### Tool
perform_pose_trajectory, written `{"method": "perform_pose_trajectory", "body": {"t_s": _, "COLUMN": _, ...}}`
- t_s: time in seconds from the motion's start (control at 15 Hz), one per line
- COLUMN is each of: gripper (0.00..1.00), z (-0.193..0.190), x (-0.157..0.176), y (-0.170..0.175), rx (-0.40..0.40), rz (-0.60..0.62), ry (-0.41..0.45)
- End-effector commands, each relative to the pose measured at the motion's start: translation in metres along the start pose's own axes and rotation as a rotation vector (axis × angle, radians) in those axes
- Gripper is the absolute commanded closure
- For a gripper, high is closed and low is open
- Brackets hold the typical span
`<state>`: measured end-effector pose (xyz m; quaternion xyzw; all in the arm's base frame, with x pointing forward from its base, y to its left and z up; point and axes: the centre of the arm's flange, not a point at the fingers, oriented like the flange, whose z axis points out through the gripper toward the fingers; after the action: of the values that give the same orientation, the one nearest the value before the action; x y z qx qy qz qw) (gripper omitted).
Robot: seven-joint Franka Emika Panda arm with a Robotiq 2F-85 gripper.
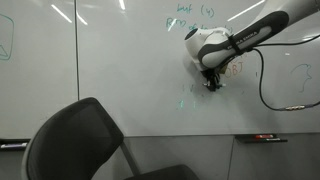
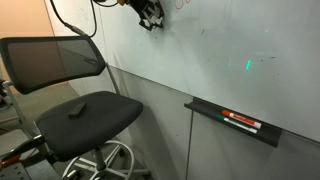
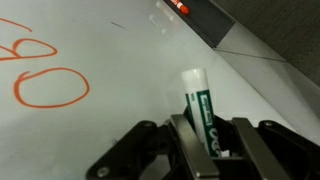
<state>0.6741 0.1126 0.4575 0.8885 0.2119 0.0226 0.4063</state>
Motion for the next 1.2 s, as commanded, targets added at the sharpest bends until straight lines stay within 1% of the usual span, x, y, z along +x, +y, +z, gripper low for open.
{"method": "perform_pose_trajectory", "body": {"t_s": 0.0, "gripper": 0.93, "z": 0.005, "x": 0.013, "y": 0.023, "rx": -0.037, "rz": 0.025, "ry": -0.001}}
{"method": "perform_pose_trajectory", "body": {"t_s": 0.27, "gripper": 0.93, "z": 0.014, "x": 0.015, "y": 0.019, "rx": -0.035, "rz": 0.012, "ry": -0.021}}
{"method": "perform_pose_trajectory", "body": {"t_s": 0.47, "gripper": 0.93, "z": 0.019, "x": 0.015, "y": 0.020, "rx": -0.058, "rz": 0.006, "ry": -0.035}}
{"method": "perform_pose_trajectory", "body": {"t_s": 0.67, "gripper": 0.93, "z": 0.026, "x": 0.013, "y": 0.020, "rx": -0.065, "rz": 0.005, "ry": -0.051}}
{"method": "perform_pose_trajectory", "body": {"t_s": 1.13, "gripper": 0.93, "z": 0.043, "x": 0.024, "y": -0.007, "rx": -0.038, "rz": -0.026, "ry": -0.072}}
